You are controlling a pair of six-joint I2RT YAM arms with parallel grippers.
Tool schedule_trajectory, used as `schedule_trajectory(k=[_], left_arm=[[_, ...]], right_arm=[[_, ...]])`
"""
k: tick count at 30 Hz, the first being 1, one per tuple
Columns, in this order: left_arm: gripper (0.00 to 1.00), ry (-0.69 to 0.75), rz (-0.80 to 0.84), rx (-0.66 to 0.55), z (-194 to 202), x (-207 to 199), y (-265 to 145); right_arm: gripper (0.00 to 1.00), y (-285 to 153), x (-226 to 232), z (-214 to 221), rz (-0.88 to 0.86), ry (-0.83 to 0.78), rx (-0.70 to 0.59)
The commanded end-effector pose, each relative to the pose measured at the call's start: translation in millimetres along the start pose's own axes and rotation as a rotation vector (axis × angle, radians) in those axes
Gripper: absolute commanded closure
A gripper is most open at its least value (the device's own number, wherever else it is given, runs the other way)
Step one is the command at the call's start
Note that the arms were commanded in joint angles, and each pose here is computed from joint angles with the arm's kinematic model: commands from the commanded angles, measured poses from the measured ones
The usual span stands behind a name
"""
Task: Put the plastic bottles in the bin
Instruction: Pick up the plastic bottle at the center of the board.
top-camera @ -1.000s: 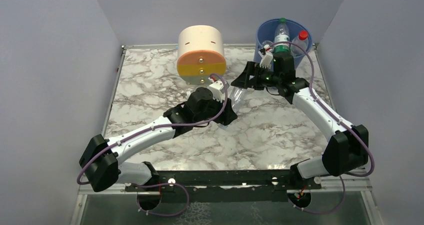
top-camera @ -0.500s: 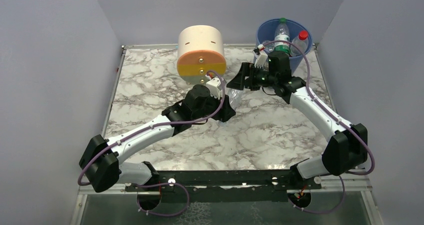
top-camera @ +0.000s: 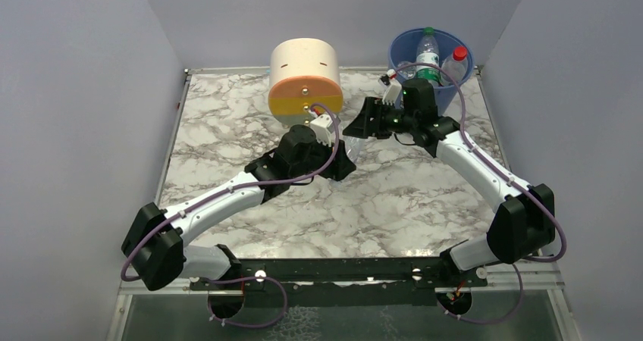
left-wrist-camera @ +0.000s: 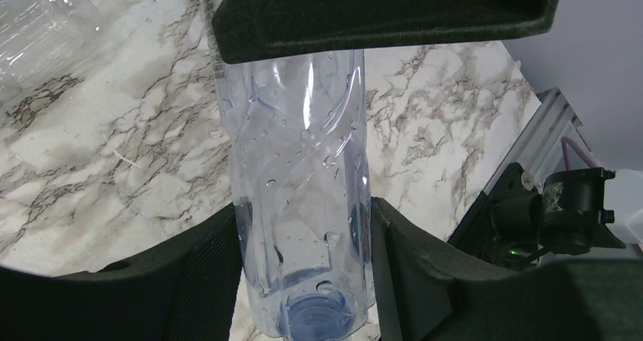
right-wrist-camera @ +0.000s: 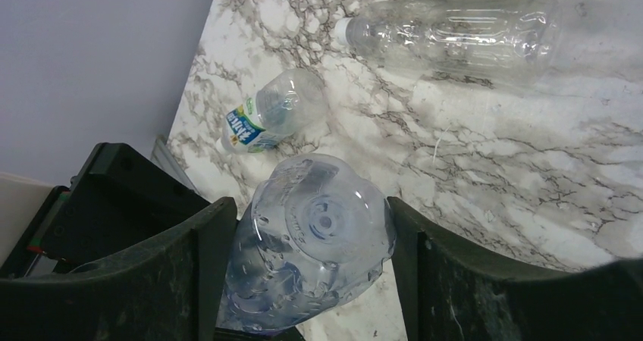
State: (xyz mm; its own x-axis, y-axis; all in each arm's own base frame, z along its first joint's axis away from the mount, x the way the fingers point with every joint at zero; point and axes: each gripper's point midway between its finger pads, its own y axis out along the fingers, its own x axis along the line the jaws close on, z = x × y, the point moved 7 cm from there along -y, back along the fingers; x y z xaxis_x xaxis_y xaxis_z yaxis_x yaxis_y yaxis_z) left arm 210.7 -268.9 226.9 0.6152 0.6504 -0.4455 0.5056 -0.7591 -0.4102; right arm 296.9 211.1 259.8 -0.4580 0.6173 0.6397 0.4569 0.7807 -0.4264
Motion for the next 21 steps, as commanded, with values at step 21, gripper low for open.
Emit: schedule_trajectory(k=[21], left_arm=[[0.21, -0.030, 0.019, -0.071, -20.6, 1.9, -1.3]], right_arm=[[0.43, -2.6, 15.9, -25.2, -0.011, -0.047, -0.067]])
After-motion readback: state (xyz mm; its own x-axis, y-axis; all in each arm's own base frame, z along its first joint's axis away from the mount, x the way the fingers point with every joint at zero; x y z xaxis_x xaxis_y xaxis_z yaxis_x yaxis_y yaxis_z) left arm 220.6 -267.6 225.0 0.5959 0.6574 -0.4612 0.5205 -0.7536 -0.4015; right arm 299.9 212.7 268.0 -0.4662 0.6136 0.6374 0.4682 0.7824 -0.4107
